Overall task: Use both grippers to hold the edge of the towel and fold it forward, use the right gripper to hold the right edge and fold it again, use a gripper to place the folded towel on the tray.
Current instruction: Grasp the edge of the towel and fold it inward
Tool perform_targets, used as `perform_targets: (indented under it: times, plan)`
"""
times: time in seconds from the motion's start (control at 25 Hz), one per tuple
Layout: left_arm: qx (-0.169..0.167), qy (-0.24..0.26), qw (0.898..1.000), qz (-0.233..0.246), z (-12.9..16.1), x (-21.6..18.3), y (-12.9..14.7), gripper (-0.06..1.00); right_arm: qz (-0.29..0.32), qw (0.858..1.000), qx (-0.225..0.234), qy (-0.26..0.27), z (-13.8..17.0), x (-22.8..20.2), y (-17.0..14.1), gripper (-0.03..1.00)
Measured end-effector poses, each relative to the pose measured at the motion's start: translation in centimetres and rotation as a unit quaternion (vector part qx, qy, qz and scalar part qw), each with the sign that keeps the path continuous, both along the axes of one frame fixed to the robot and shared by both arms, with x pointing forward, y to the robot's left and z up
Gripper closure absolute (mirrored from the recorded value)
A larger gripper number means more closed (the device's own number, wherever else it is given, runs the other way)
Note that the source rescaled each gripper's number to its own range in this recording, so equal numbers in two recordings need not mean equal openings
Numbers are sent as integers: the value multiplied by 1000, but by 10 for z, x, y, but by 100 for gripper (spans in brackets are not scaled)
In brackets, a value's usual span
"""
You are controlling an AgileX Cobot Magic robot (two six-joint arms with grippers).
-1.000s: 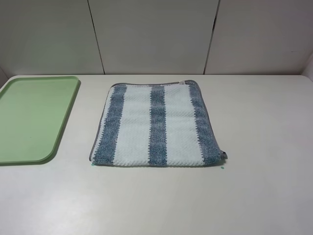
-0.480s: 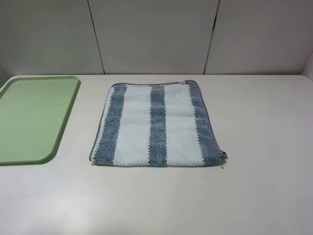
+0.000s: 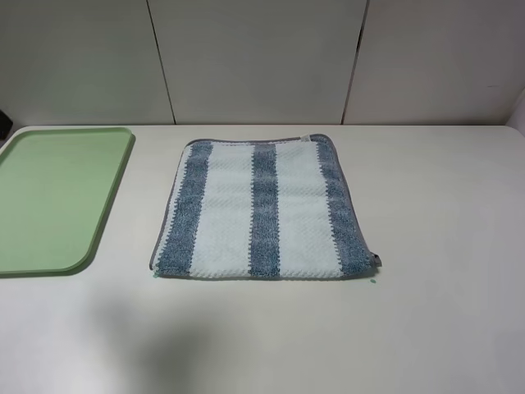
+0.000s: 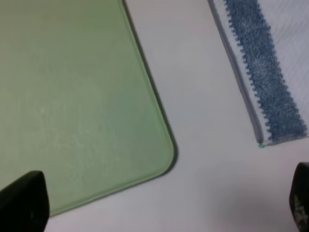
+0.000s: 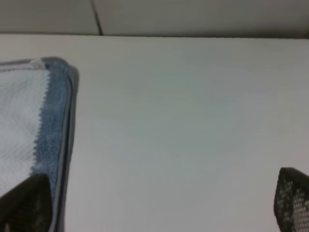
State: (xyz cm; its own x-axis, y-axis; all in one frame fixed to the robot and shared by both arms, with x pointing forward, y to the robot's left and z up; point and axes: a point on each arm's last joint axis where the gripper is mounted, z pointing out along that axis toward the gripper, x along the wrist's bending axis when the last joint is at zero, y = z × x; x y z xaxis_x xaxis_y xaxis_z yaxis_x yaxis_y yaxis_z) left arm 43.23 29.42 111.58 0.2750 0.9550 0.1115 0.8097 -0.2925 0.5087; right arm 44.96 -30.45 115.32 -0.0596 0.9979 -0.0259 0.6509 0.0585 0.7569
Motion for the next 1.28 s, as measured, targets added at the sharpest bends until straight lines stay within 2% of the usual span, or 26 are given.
perform_targets:
  times: [0.24,0.44,0.6,0.72,0.88,1.0,1.16,1.28]
  plan:
    - [26,31,997,-60,-14,45,-9,-6,53,998,-10,42,-13,44,3,-3]
    - [53,45,984,-166,-32,76,-45,-6,136,987,-43,69,-29,73,28,-3]
    - [68,67,967,-238,-53,91,-76,-6,210,971,-76,90,-45,89,61,-3]
    - [73,83,957,-269,-65,93,-94,-6,245,959,-99,105,-57,94,80,-3]
    - [86,86,941,-317,-71,91,-110,-6,285,944,-120,112,-65,94,98,-3]
    - [92,92,929,-347,-76,90,-118,-6,329,927,-144,109,-69,94,113,-3]
    - [69,105,919,-374,-84,90,-126,-6,391,897,-175,111,-80,92,133,-3]
    - [46,118,912,-390,-90,89,-131,-6,421,880,-183,125,-95,94,147,-3]
